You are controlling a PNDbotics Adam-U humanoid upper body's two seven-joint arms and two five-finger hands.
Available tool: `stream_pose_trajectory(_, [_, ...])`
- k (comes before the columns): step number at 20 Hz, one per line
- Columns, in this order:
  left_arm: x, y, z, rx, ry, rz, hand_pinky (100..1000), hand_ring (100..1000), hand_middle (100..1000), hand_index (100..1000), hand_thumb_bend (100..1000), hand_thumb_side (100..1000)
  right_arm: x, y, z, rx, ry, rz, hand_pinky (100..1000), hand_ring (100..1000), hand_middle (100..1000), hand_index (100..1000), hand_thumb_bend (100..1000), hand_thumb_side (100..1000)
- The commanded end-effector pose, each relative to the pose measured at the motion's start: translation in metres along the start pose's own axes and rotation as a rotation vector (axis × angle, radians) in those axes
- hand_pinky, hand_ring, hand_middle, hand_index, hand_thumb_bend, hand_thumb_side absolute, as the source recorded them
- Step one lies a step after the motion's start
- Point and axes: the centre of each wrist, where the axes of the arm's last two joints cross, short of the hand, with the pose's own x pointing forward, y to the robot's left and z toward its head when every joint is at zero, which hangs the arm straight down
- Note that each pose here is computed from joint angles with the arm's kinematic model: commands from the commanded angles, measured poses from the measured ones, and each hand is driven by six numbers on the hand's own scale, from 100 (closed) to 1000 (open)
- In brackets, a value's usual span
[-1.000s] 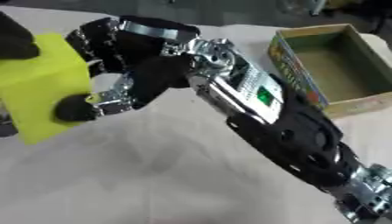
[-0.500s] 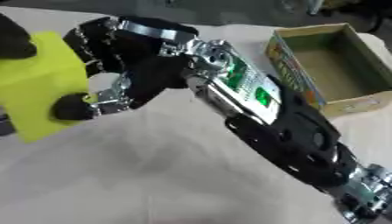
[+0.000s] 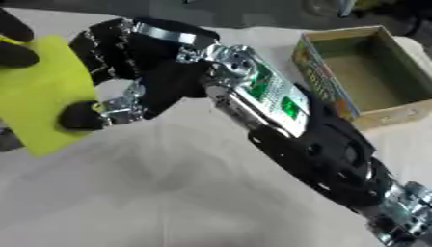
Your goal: Pick up the objects with one hand, pass them to the other hand, and then place them into the box on the other side of the table.
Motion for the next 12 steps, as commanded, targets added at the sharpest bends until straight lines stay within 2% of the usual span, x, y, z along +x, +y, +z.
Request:
stream_pose_trajectory(1, [0.0,0.007,0.0,-0.026,-0.022,-0.05,703,780,811,825,876,129,0.009,-0.008,0.005,-0.035,-0.015,0.03,896,813,423,449,323,193])
stream_pose_trajectory(5, [0.0,0.008,0.001,-0.036,-0.032,-0.089,739,814,842,861,928,203,0.009,-0.01,0.007,-0.053,-0.013,0.033,895,811,418,446,328,184])
stream_pose_trajectory(6, [0.0,0.007,0.001,-0.039,-0.034,-0.096,746,822,850,873,961,284,0.009,-0.011,0.008,-0.058,-0.012,0.034,895,810,417,445,327,183])
stream_pose_trajectory(8, [-0.001,0.007,0.003,-0.04,-0.044,-0.107,747,829,851,885,995,354,0.008,-0.012,0.01,-0.071,-0.01,0.034,895,809,416,444,329,181])
stream_pose_trajectory(10, [-0.001,0.008,0.004,-0.035,-0.048,-0.115,742,828,847,886,1000,392,0.008,-0.014,0.013,-0.086,-0.007,0.033,895,808,414,442,330,180])
stream_pose_trajectory(12, [-0.002,0.009,0.005,-0.019,-0.043,-0.123,759,832,846,892,1000,391,0.007,-0.015,0.015,-0.101,-0.003,0.033,894,807,412,440,334,178])
